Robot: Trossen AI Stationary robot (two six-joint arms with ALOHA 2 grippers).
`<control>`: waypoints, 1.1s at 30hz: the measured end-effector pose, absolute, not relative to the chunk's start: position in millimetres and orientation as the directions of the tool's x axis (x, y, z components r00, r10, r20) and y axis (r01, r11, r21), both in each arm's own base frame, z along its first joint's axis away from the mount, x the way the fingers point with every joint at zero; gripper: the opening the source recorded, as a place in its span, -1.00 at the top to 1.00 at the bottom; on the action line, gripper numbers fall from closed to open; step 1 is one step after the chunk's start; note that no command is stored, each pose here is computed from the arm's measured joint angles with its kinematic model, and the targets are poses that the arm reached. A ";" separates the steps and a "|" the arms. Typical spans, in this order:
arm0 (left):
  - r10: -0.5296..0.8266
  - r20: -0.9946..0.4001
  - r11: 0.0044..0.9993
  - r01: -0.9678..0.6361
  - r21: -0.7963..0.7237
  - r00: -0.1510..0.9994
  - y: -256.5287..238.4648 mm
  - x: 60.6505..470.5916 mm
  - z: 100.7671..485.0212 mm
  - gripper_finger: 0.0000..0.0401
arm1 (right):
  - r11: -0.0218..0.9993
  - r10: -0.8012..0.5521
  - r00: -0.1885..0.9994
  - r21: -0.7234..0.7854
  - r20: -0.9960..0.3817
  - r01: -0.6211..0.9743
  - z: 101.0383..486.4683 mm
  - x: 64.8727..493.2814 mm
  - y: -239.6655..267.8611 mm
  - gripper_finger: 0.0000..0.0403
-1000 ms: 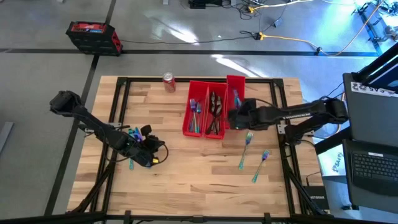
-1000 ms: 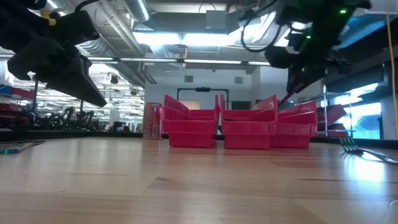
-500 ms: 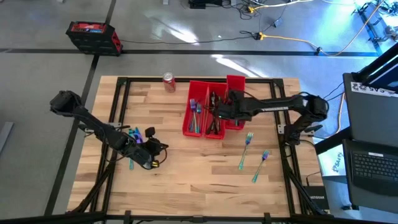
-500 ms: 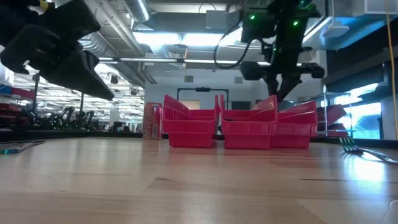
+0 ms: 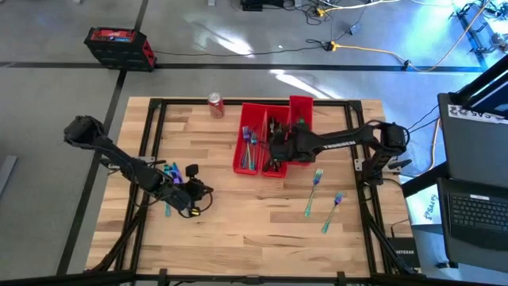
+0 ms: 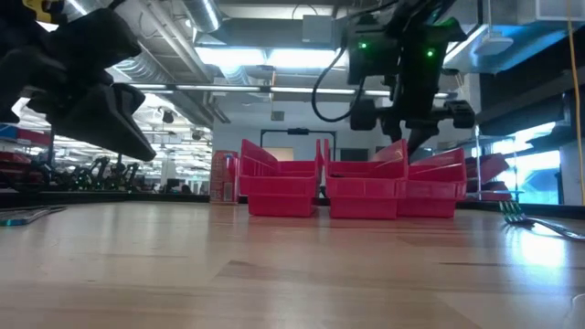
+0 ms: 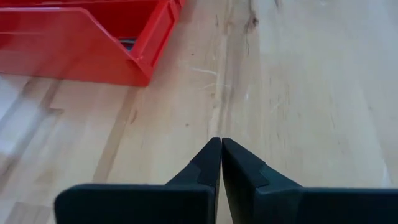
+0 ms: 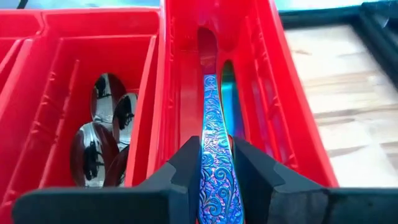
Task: Sort silverware
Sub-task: Put the purple table knife into the right red bin, then adjust the right red bin
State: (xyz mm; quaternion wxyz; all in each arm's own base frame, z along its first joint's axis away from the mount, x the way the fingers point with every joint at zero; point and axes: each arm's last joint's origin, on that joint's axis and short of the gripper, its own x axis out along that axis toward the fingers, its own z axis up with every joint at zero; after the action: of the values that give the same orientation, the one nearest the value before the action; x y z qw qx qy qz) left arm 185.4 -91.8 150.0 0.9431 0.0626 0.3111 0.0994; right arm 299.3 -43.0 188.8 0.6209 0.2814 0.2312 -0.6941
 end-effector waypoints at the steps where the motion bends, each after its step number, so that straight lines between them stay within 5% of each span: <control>1: 0.224 -0.575 0.973 -0.147 0.178 0.787 -92.3 185.1 150.0 1.00 | -0.117 -0.735 -0.068 0.027 -0.674 0.993 188.9 299.3 -41.5 0.70; 33: 0.216 -0.577 0.975 -0.142 0.171 0.788 -93.1 184.8 150.0 1.00 | -0.056 -0.712 -0.056 -0.023 -0.700 0.998 176.6 295.0 -31.8 0.56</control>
State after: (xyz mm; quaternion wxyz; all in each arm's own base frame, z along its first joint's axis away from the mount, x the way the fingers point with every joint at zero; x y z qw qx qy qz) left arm 184.8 -93.1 150.0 0.9437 0.0593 0.3115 0.0947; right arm 295.0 -31.8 176.6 0.6330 0.2673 0.2672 -0.6756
